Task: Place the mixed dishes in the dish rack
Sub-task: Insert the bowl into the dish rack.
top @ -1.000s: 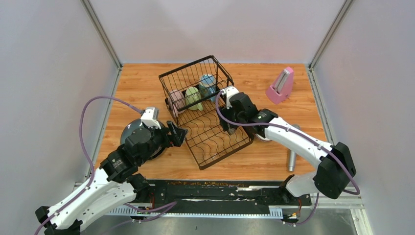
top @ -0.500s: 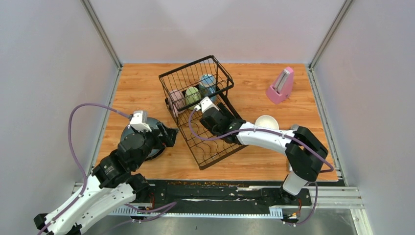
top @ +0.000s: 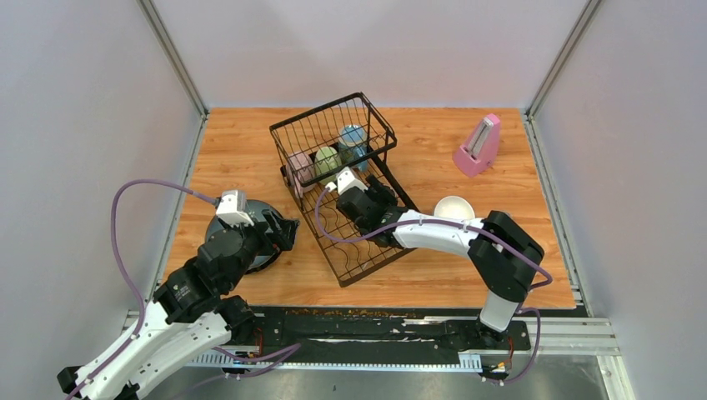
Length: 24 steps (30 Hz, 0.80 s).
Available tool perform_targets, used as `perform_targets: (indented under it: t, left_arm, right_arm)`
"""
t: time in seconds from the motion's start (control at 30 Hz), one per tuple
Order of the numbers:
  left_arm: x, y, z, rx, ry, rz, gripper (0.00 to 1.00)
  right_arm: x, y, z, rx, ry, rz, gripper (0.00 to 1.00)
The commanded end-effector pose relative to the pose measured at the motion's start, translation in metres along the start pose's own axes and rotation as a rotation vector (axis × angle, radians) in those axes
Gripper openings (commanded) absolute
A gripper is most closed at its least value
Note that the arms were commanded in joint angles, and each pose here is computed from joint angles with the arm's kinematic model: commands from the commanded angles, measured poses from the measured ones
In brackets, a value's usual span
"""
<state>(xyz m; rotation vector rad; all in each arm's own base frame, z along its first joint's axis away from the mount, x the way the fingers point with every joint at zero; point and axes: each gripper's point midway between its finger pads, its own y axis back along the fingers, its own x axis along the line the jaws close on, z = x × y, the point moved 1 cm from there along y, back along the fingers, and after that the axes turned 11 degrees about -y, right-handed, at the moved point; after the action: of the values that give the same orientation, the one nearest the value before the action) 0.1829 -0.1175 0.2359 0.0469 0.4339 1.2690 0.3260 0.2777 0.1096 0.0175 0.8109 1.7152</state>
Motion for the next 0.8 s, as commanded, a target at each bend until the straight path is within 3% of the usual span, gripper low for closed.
perform_targets:
  t: [0.0, 0.37, 0.77]
  left_arm:
    - [-0.002, 0.000, 0.006, -0.019, 0.021, 0.003, 1.00]
    - [-0.003, -0.001, 0.005, -0.015, 0.024, -0.007, 1.00]
    - [-0.007, -0.002, 0.003, -0.007, 0.021, -0.025, 1.00]
  right_arm:
    - [0.012, -0.005, -0.009, 0.027, -0.028, 0.055, 0.72]
    - [-0.004, 0.035, 0.029, -0.075, -0.213, 0.178, 0.65]
    - [-0.034, 0.029, 0.026, -0.057, -0.353, 0.175, 0.63]
